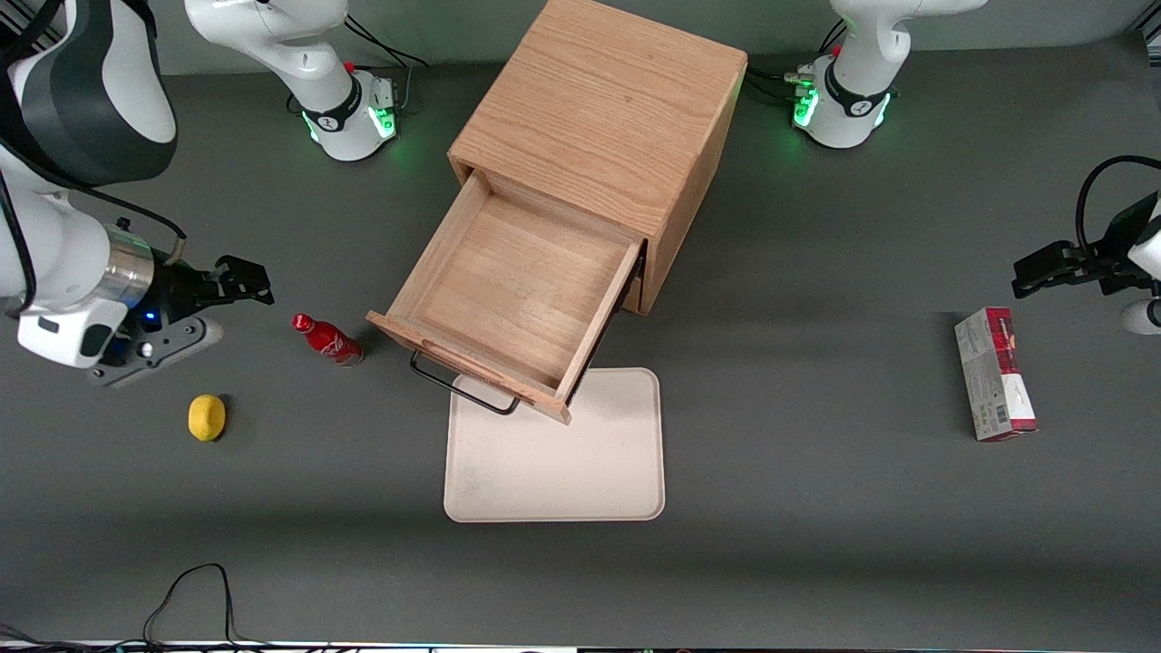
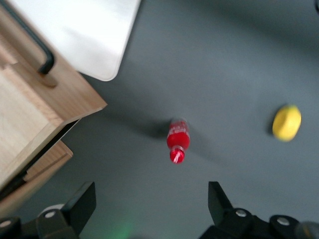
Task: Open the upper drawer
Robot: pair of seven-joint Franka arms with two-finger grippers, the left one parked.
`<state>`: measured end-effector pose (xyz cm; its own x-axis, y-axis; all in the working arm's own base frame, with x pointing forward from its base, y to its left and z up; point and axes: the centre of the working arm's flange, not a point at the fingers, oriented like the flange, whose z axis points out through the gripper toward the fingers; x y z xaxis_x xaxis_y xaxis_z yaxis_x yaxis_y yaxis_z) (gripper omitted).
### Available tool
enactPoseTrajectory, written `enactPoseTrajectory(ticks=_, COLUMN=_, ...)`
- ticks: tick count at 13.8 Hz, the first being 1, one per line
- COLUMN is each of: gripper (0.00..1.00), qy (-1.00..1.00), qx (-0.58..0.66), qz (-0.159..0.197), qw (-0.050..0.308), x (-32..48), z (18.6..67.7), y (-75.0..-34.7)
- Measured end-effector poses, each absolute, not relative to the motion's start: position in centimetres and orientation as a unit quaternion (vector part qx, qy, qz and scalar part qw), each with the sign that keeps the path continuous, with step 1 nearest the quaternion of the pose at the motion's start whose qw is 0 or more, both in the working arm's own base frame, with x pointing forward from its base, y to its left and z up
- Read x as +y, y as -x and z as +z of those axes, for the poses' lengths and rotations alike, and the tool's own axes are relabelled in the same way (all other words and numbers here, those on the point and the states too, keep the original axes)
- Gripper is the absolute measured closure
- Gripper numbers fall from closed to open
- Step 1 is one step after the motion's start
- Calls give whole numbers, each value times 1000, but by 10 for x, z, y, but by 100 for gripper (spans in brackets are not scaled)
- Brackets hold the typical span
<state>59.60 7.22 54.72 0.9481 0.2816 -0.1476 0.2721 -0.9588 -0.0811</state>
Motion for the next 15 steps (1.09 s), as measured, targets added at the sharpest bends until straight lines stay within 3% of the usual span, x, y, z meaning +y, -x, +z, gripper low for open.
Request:
enactPoseTrajectory(ticks=5, gripper=0, qy=994, qx=-69, qz=80, qw=24, x=43, z=546, y=-595)
enactPoseTrajectory(ticks=15, gripper=0, qy=997, qx=-52, qz=45, qw=19, x=15, z=599, y=-554)
